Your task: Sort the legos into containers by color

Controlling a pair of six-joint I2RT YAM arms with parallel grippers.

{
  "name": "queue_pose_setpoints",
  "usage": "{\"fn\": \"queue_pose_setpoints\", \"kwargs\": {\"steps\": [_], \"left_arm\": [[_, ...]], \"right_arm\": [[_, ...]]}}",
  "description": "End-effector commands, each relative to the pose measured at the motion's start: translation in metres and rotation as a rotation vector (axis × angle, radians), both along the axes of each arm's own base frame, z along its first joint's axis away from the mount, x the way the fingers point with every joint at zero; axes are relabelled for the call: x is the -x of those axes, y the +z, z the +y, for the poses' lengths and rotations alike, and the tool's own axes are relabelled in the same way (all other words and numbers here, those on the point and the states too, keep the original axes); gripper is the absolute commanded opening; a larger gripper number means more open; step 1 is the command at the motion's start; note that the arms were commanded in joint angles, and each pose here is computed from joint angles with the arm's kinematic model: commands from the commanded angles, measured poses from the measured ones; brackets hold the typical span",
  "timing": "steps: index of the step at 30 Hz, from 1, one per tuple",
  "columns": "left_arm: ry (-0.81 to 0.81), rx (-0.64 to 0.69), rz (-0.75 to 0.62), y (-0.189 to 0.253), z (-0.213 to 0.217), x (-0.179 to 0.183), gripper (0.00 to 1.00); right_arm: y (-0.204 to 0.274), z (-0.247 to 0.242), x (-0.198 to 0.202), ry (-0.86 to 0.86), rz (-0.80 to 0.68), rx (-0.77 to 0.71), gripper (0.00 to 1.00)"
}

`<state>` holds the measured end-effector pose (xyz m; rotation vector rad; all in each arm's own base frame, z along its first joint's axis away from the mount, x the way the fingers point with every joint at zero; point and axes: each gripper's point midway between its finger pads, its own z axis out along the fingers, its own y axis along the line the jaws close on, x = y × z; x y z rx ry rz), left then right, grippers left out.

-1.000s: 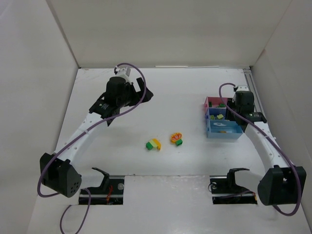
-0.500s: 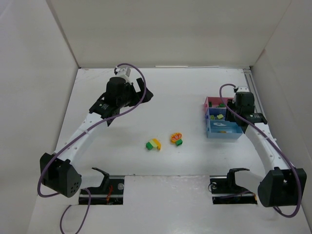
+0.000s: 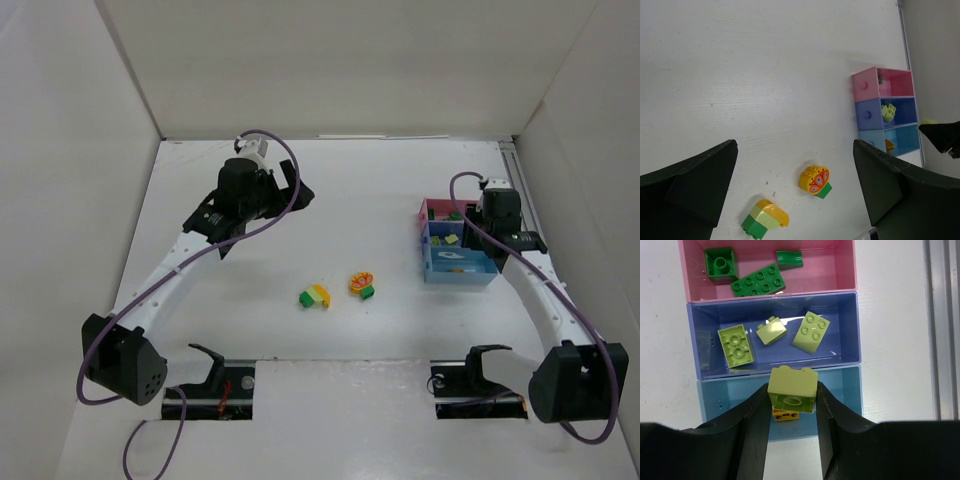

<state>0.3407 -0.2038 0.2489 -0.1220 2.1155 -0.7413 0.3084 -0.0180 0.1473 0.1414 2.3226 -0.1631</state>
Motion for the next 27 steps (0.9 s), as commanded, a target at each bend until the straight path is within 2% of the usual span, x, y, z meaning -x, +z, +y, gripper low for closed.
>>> {"fn": "queue_pose_setpoints", "kwargs": {"steps": [1,10,14,17,18,19,23,27], "left_arm": [[-0.013,0.014,-0.050,0.011,0.001,0.003,1.00],[-0.021,0.013,-0.040,0.008,0.000,0.003,1.00],[-0.031,0.014,-0.030,0.004,-0.001,0.005,1.00],[-0.051,0.023,-0.026,0.004,-0.005,0.007,1.00],[-0.064,0.028,-0.024,0.003,-0.007,0.007,1.00],[-0.064,0.028,-0.024,0.003,-0.007,0.007,1.00],[-0.064,0.029,-0.024,0.003,-0.007,0.007,1.00],[-0.064,0.021,-0.005,-0.003,-0.008,0.006,1.00]], "right_arm": [[0.008,-0.002,-0.012,-0.018,-0.037,-0.006,0.08],[0.005,0.001,-0.040,-0.001,-0.074,-0.008,0.10],[-0.002,0.003,-0.051,0.006,-0.070,-0.015,0.16],[-0.006,0.003,-0.056,-0.001,-0.048,-0.022,0.40],[-0.006,0.003,-0.056,-0.001,-0.048,-0.023,0.42],[-0.006,0.003,-0.056,-0.001,-0.048,-0.023,0.51],[-0.003,0.005,-0.051,0.012,-0.060,-0.023,0.62],[0.009,0.012,-0.047,0.062,-0.087,-0.015,0.63]]}}
